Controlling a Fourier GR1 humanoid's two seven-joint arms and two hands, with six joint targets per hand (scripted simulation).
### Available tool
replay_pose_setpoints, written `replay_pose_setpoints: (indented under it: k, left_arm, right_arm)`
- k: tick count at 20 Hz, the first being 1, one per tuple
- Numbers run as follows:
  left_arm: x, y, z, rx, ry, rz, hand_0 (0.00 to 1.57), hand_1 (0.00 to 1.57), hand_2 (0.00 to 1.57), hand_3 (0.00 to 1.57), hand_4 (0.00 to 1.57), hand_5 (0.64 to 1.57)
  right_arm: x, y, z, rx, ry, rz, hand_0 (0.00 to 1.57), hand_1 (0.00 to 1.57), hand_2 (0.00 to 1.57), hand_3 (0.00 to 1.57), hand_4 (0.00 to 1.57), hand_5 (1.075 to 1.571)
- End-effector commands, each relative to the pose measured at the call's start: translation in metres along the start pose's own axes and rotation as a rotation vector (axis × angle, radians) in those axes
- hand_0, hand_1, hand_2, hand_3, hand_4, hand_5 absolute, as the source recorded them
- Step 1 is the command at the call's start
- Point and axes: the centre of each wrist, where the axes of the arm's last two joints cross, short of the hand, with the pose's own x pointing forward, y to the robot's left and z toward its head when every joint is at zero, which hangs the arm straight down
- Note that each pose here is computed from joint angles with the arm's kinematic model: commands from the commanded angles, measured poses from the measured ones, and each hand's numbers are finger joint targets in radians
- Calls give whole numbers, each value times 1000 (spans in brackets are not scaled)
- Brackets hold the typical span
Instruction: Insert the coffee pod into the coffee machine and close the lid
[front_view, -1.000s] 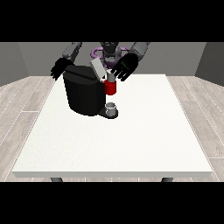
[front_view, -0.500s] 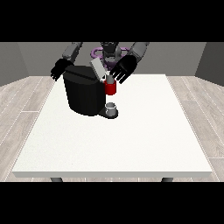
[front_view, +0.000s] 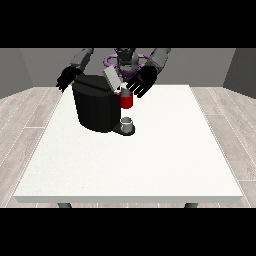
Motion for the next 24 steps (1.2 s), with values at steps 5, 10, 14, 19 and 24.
replay_pose_setpoints:
  k: [5, 10, 14, 19, 24]
  left_arm:
    - [2, -20, -1, -32, -1, -10, 1204, 1204, 1226, 1089, 463, 1571]
    - [3, -8, 0, -64, -24, -66, 1118, 1118, 1158, 990, 442, 1571]
    - [-3, 1, 1, -13, -10, -61, 1066, 1066, 1116, 945, 380, 1571]
    - [-5, -26, 2, -22, 5, -69, 1064, 1064, 1117, 952, 360, 1571]
    - [-20, 9, 9, -83, -52, -144, 0, 0, 378, 112, 0, 1571]
  right_arm:
    - [-1, -1, 1, -14, 5, 14, 0, 0, 0, 0, 403, 1571]
    - [-5, -11, -1, -38, 50, 12, 0, 0, 0, 0, 380, 1571]
    - [-3, -8, 0, -17, -5, 2, 0, 0, 0, 0, 438, 1571]
    - [-4, 28, 18, 2, 13, -4, 0, 0, 0, 0, 463, 1571]
    - [-6, 14, 12, -19, -31, 7, 0, 0, 0, 0, 465, 1571]
